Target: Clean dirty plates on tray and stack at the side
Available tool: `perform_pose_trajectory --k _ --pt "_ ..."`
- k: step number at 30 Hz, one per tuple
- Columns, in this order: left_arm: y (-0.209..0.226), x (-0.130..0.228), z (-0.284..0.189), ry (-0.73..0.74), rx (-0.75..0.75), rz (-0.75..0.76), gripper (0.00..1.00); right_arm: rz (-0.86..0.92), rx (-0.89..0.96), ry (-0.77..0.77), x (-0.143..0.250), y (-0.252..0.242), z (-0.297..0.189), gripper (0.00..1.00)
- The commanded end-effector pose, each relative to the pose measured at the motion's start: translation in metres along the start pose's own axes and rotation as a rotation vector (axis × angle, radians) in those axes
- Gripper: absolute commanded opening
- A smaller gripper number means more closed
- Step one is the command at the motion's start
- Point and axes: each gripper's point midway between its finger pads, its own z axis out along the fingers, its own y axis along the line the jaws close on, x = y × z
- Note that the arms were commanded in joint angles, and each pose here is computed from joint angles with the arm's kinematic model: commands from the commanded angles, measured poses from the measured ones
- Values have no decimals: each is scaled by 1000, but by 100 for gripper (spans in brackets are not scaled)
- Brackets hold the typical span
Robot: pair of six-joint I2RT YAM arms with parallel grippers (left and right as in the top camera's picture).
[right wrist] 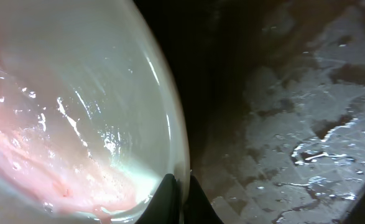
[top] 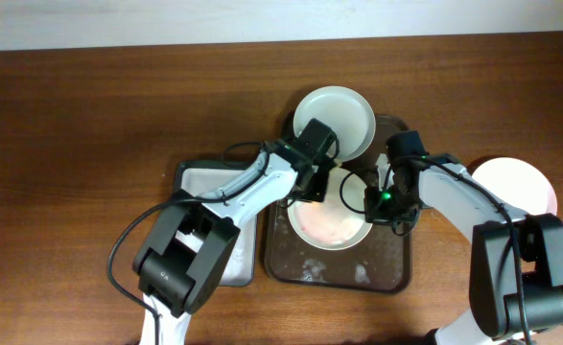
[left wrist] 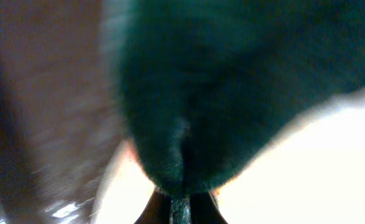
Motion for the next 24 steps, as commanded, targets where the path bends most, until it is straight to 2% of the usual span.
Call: perform_pose_trajectory --k 1,3,5,8,10,12,14,16,19,22,24 --pt "77 -22 -18 -59 -334 -25 0 -33 81 65 17 -18 9 4" --pt "79 -34 -36 -93 -399 -10 0 -33 81 66 18 -18 9 4" --pt "65 -37 -46 -92 -384 9 0 -33 82 68 18 -18 9 4" --pt "21 -32 -67 -24 -142 2 0 -33 81 67 18 -18 8 4" --pt "14 -33 -93 -22 -26 -31 0 -35 80 59 18 -17 4 4" --pt "29 -31 -134 -36 32 -87 0 -44 73 18 15 -13 -9 4" --pt "56 -18 -168 -33 5 -105 0 -58 64 -41 11 -7 -26 4" --pt "108 9 -198 8 -151 -129 0 -84 47 -158 4 3 -59 4" --pt "138 38 -182 98 -169 -156 0 -99 119 -313 0 0 -100 4" --pt "148 71 -136 191 -70 -210 0 -130 296 -431 6 -7 -133 4" --pt "160 89 -114 200 -71 -239 0 -201 422 -484 13 -2 -148 4"
